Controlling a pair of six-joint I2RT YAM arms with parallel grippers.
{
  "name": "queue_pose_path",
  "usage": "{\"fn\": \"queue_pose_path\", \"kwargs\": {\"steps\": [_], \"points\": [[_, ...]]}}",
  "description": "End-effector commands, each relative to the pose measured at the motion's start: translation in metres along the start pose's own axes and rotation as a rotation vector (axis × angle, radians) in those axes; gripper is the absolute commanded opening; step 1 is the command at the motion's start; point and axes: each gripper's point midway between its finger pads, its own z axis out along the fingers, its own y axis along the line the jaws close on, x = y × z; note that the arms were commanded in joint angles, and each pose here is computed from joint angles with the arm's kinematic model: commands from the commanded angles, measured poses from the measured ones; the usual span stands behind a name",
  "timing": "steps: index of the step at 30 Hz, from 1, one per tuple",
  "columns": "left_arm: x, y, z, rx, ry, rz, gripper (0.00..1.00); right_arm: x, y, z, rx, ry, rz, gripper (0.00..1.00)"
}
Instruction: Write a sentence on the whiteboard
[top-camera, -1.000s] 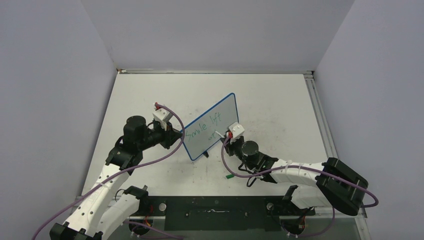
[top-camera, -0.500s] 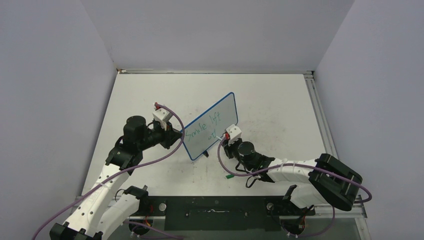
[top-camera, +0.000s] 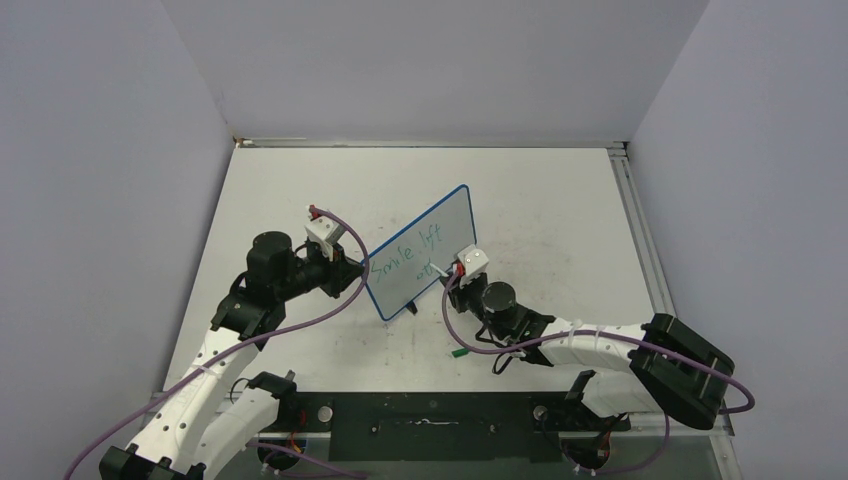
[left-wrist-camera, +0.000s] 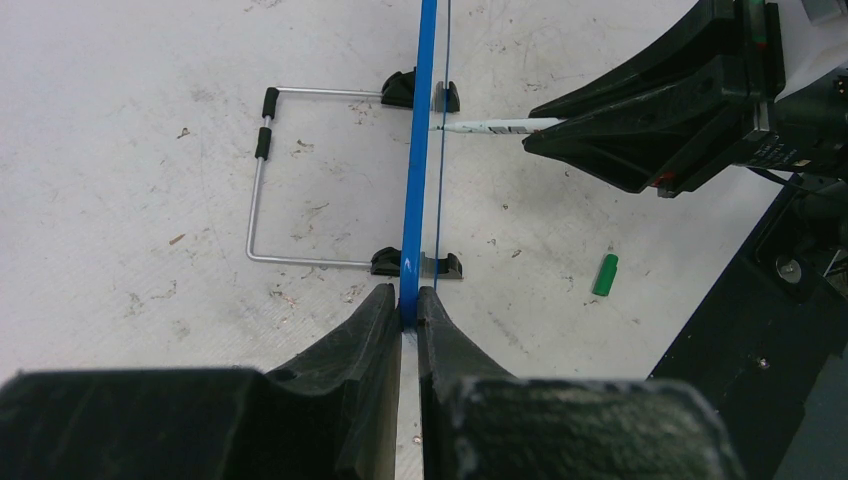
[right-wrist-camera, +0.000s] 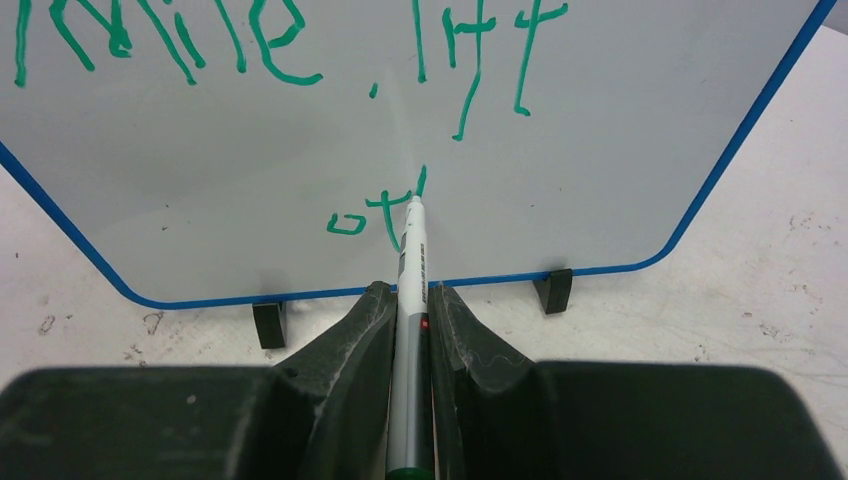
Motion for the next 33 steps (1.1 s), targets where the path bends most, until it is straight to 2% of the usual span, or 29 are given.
{"fn": "queue_pose_path", "kwargs": {"steps": [1,19,33], "points": [[0.004,-0.003,-0.001,0.01,0.027,-0.013,0.0,-0.039,-0.002,0.002,0.021,-0.116,0.032,0.05],[0.004,-0.003,-0.002,0.008,0.025,-0.012,0.0,-0.02,-0.003,0.01,0.036,-0.053,0.025,0.05],[0.003,-0.003,-0.002,0.008,0.023,-0.011,0.0,-0.024,0.007,0.011,-0.017,-0.068,0.017,0.05]]}}
